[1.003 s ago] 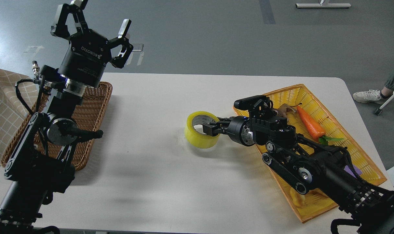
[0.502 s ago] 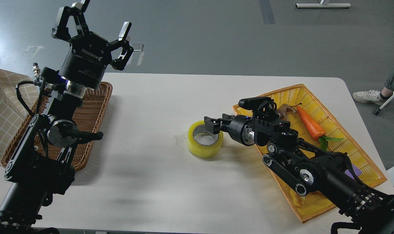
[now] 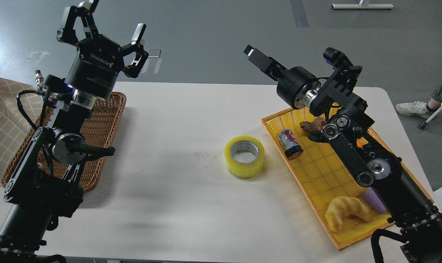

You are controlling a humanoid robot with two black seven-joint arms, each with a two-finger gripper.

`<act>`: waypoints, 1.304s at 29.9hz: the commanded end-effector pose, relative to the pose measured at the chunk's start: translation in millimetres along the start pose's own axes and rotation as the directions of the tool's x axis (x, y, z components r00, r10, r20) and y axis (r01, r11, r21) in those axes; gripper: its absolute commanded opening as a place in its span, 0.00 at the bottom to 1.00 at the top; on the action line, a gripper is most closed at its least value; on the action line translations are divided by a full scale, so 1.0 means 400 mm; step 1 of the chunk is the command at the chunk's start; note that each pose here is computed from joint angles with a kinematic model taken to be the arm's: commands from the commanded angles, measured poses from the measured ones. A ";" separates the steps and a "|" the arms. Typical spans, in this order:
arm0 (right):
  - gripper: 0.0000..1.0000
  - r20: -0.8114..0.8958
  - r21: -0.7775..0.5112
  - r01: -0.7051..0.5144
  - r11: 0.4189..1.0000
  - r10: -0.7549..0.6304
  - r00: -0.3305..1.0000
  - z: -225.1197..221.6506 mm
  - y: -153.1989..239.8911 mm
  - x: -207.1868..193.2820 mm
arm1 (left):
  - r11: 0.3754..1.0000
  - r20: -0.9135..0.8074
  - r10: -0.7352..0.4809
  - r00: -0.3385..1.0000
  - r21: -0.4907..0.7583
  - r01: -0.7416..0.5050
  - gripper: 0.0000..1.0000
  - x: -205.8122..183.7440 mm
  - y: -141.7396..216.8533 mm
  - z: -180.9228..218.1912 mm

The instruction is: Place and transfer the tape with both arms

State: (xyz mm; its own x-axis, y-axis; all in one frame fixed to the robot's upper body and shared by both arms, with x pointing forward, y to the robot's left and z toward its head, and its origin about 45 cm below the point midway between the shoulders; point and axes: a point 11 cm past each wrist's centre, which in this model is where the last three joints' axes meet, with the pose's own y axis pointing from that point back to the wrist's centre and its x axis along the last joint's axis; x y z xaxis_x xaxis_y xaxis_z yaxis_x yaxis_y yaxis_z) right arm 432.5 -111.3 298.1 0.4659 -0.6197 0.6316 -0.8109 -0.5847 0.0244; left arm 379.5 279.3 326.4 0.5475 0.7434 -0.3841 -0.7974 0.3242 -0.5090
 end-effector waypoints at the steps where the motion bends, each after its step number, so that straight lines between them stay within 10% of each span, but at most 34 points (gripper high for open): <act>1: 1.00 0.094 0.151 -0.061 0.987 0.048 0.994 -0.104 0.046 0.075 | 1.000 0.009 -0.020 1.000 -0.002 0.020 0.98 -0.008 -0.012 0.005; 9: 1.00 0.208 0.230 -0.093 0.969 0.044 0.977 -0.105 0.198 0.189 | 0.997 0.088 -0.060 0.994 -0.031 0.063 0.98 -0.012 -0.044 0.054; 15: 1.00 0.385 0.303 -0.336 0.892 0.207 0.899 -0.106 0.314 0.296 | 0.991 0.223 -0.100 0.970 -0.064 0.117 0.98 -0.040 -0.050 0.059; 26: 1.00 0.621 0.422 -0.436 0.795 0.096 0.778 -0.143 0.337 0.250 | 0.997 0.157 -0.044 0.987 -0.057 0.054 0.98 -0.058 -0.060 0.003; 39: 1.00 0.652 0.386 -0.347 0.855 0.013 0.758 -0.114 0.212 0.221 | 0.990 -0.009 -0.133 0.991 -0.047 0.132 0.98 -0.100 -0.058 -0.035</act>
State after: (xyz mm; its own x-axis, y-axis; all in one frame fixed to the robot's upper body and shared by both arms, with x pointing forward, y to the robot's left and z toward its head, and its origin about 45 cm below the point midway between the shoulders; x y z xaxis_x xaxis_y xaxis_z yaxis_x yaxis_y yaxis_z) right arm 383.2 -204.2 390.6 0.5428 -0.8389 -0.0396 -0.7328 -0.4501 -0.5103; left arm 380.7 234.9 345.3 0.6349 0.7065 -0.3126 -0.7106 0.3752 -0.5952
